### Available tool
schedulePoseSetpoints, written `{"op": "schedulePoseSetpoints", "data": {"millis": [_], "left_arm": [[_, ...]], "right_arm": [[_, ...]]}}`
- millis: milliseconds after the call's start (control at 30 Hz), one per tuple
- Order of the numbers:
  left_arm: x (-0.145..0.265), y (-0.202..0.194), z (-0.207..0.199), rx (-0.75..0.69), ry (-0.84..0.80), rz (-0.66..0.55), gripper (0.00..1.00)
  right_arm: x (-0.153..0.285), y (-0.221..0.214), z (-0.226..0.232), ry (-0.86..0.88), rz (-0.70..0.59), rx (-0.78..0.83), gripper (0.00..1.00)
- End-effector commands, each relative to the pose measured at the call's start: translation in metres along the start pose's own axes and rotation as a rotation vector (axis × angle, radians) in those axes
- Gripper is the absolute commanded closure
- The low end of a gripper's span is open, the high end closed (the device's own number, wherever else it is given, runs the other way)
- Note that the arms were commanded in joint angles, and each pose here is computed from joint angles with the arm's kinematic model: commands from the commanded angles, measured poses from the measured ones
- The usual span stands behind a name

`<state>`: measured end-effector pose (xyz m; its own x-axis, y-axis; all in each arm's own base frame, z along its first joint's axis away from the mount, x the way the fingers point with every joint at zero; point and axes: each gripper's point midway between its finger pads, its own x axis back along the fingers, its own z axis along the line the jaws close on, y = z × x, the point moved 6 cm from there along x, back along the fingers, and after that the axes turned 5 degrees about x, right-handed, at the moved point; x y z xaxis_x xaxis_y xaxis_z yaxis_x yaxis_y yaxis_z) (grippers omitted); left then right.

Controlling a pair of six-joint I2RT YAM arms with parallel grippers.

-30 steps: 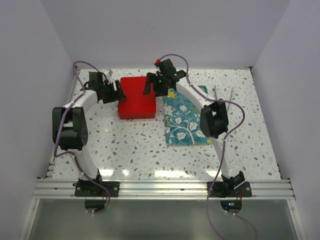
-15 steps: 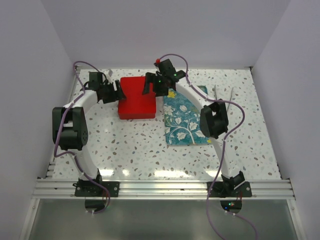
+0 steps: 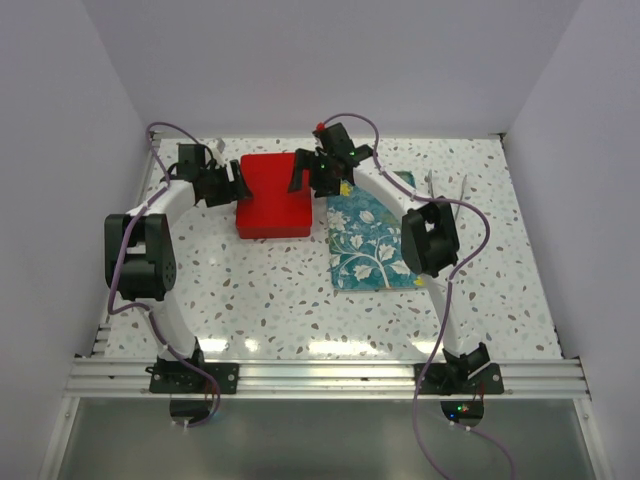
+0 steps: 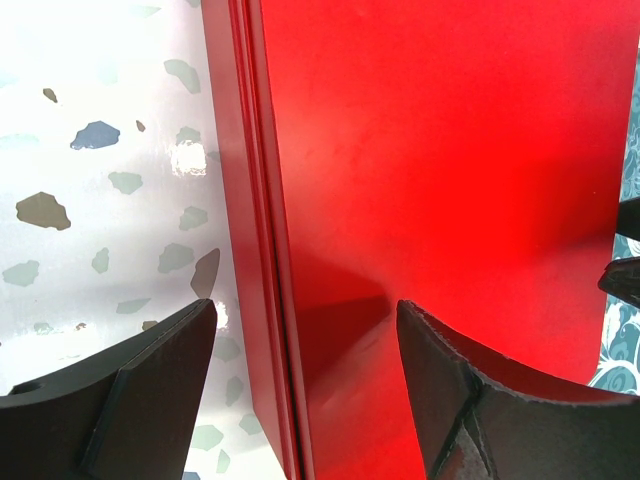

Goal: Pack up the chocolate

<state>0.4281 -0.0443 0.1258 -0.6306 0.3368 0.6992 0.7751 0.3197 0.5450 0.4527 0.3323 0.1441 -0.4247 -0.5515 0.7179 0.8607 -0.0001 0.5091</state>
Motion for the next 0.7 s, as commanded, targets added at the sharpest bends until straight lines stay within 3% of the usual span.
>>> {"op": "schedulePoseSetpoints", "data": {"millis": [0,667], "left_arm": [[0.013,0.017,-0.013,-0.042,-0.031,-0.058,0.22],[0.010,0.015,-0.013,-0.039,-0.043,-0.049,0.22]], "right_arm": [[0.027,0.023,0.021,0.064,-0.089,0.011,0.11],[0.016,0.025,0.037,0.111,-0.075,0.004,0.12]]}}
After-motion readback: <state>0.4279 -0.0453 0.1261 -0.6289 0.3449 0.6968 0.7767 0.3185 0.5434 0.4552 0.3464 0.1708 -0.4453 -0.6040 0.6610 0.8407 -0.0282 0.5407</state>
